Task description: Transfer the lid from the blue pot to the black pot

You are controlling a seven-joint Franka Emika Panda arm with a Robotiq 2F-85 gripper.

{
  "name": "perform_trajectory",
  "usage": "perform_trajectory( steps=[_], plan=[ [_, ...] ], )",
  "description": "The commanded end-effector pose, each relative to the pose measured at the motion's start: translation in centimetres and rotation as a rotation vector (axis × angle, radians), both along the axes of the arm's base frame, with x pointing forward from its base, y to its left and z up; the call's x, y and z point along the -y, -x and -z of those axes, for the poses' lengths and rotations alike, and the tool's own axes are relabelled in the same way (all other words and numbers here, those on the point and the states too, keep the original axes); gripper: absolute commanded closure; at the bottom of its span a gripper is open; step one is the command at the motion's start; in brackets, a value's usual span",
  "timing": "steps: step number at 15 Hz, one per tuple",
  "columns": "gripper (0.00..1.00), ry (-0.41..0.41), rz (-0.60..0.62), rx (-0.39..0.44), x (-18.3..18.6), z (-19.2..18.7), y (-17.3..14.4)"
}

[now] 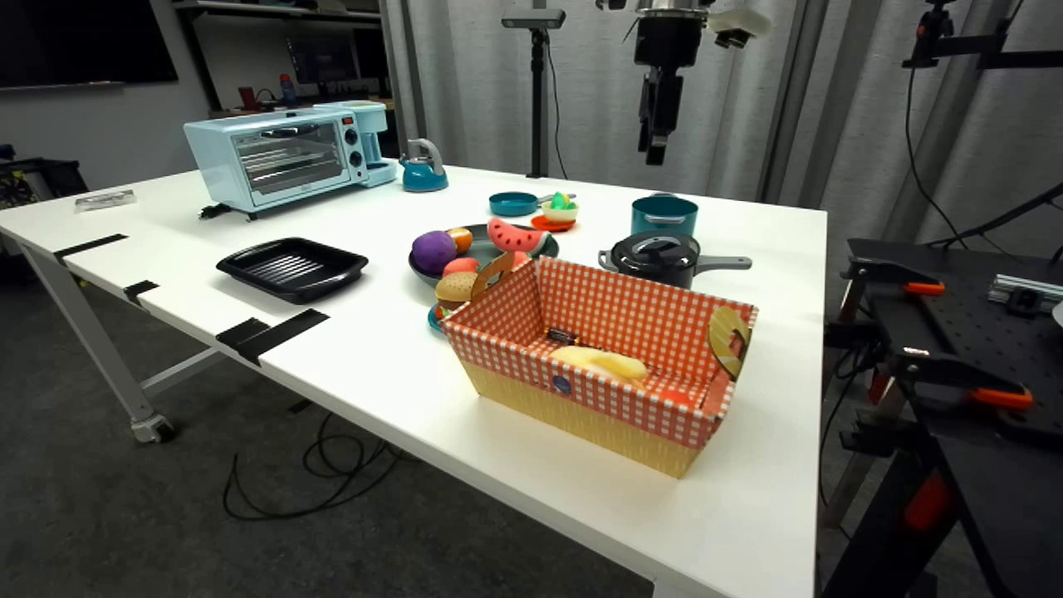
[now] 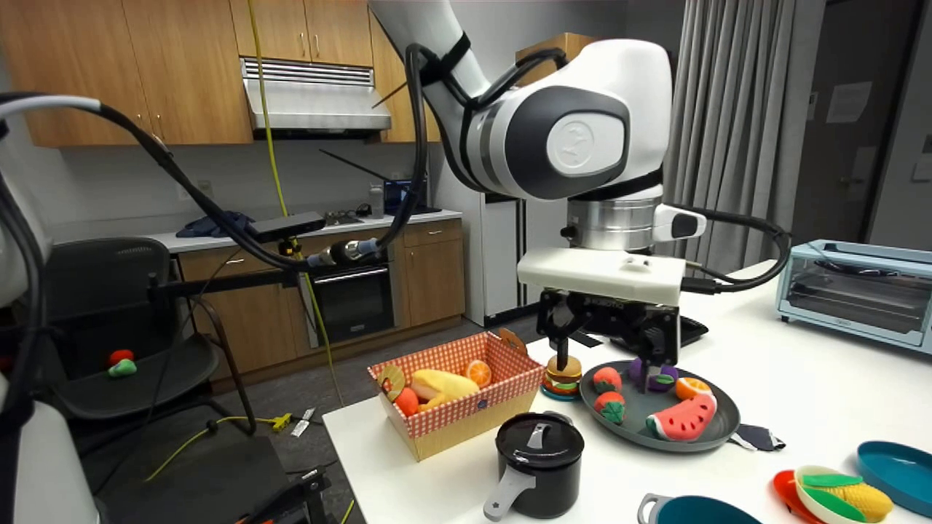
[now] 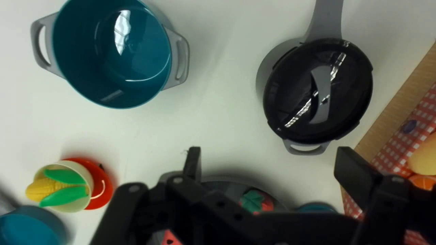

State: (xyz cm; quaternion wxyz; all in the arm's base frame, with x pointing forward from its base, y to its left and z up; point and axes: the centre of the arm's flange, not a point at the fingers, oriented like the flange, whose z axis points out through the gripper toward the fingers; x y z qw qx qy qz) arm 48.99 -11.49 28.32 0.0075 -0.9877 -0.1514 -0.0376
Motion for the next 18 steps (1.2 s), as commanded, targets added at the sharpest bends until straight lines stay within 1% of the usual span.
perform_trajectory(
  steps=[1, 5, 8, 9, 12, 18],
  plan=[
    [0.00, 0.000, 0.157, 0.033, 1.9, -3.3, 0.5],
    [0.00, 0.008, 0.261, 0.054, 3.3, -5.6, 1.8],
    [0.00, -0.006, 0.317, 0.033, 3.7, -7.2, 2.6],
    [0.00, -0.007, 0.277, 0.044, 3.8, -5.2, 1.2],
    [0.00, -0.014, 0.300, 0.043, 3.9, -6.2, 1.7],
    [0.00, -0.015, 0.302, 0.039, 3.8, -6.1, 1.8]
  ],
)
